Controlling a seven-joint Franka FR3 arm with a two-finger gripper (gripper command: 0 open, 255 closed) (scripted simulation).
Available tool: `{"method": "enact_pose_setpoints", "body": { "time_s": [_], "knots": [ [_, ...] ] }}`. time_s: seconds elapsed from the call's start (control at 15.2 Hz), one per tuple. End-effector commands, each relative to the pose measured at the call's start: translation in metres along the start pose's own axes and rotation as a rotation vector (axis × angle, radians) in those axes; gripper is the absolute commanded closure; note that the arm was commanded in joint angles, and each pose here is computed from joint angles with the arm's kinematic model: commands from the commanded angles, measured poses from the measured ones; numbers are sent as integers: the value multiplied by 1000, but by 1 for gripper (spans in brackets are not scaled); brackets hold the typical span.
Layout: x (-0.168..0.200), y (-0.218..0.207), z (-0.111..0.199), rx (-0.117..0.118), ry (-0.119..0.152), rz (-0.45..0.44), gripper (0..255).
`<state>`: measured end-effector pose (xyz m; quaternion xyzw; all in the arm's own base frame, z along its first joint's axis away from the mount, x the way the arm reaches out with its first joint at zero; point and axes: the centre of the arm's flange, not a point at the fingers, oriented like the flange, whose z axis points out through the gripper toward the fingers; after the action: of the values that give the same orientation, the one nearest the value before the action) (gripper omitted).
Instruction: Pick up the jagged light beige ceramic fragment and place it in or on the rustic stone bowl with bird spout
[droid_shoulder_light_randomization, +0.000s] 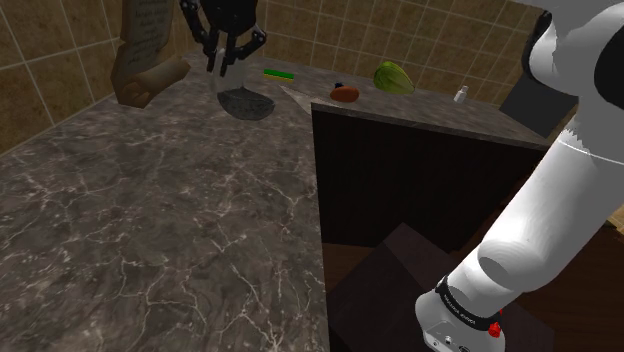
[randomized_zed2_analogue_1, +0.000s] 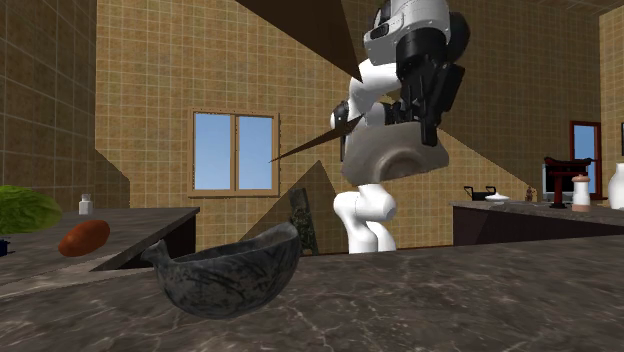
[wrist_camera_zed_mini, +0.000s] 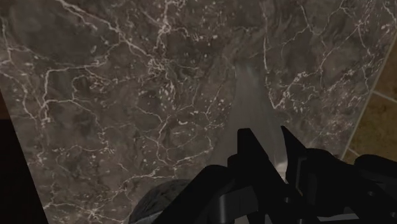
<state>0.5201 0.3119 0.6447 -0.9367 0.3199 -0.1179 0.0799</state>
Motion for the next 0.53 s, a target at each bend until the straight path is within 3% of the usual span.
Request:
{"method": "enact_pose_setpoints", "body": {
  "time_s": [0.0,0.46],
  "knots": [
    [28,1,5,0,0,-1,255],
    [119,12,18,0,0,-1,255]
  ]
}}
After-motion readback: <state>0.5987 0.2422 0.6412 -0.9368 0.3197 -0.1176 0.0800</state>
